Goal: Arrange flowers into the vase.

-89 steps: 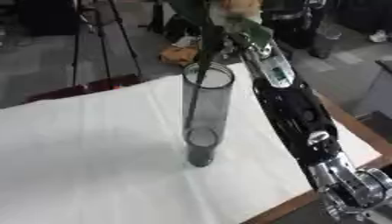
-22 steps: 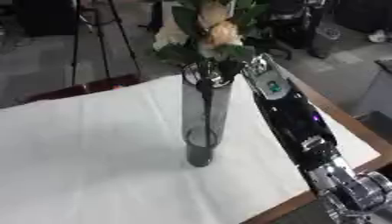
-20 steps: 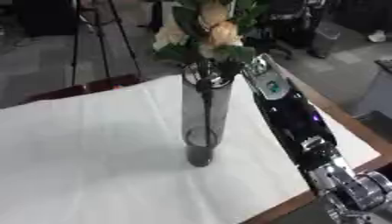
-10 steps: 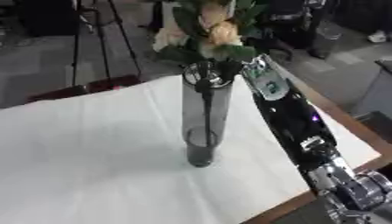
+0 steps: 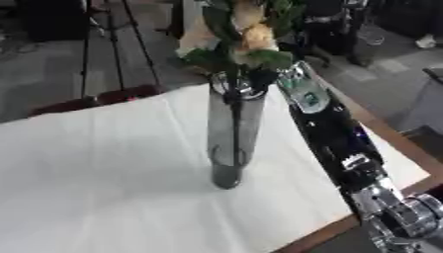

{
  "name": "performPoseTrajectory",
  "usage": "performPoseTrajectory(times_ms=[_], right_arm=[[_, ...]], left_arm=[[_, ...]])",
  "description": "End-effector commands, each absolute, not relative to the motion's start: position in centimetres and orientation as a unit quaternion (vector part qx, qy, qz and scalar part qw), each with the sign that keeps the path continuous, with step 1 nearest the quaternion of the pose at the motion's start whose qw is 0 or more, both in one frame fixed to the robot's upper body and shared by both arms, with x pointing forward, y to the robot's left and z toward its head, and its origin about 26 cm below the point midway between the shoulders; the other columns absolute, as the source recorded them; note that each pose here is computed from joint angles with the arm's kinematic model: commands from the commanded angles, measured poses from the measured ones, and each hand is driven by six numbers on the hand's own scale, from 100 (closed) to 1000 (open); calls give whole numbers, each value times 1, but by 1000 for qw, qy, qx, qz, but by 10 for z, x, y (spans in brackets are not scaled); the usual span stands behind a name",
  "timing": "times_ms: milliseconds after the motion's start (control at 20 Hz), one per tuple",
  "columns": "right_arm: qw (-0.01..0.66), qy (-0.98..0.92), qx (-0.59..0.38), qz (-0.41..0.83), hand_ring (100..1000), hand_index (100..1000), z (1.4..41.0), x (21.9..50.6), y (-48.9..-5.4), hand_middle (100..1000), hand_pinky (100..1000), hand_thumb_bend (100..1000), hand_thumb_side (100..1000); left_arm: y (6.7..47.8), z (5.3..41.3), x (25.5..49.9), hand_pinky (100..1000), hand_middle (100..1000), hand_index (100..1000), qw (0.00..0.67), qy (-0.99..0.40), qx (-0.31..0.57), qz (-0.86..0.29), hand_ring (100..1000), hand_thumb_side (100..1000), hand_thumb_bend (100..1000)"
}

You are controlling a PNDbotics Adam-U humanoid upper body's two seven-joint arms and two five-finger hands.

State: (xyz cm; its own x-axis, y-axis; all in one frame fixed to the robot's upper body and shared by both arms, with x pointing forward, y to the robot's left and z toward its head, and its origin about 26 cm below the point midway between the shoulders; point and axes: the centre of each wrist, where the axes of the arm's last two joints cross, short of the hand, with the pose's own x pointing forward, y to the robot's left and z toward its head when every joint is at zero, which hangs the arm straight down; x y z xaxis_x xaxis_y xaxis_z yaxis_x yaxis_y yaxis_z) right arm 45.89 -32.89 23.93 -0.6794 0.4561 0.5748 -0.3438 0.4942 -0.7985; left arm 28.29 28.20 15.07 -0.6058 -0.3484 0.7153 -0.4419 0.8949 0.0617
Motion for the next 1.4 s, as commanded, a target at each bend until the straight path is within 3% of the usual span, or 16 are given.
performPoseTrajectory(times_ms=[50, 1400], right_arm=[[341, -741, -43, 577, 927, 960, 248, 456, -342, 911, 910, 1000, 541], [296, -769, -44, 564, 956, 975, 281, 442, -339, 949, 935, 1000, 541]], left_arm=[[285, 158, 282, 727, 635, 828, 373, -898, 225, 57, 671, 971, 517], [286, 158, 282, 727, 635, 828, 371, -899, 228, 57, 671, 971, 518]])
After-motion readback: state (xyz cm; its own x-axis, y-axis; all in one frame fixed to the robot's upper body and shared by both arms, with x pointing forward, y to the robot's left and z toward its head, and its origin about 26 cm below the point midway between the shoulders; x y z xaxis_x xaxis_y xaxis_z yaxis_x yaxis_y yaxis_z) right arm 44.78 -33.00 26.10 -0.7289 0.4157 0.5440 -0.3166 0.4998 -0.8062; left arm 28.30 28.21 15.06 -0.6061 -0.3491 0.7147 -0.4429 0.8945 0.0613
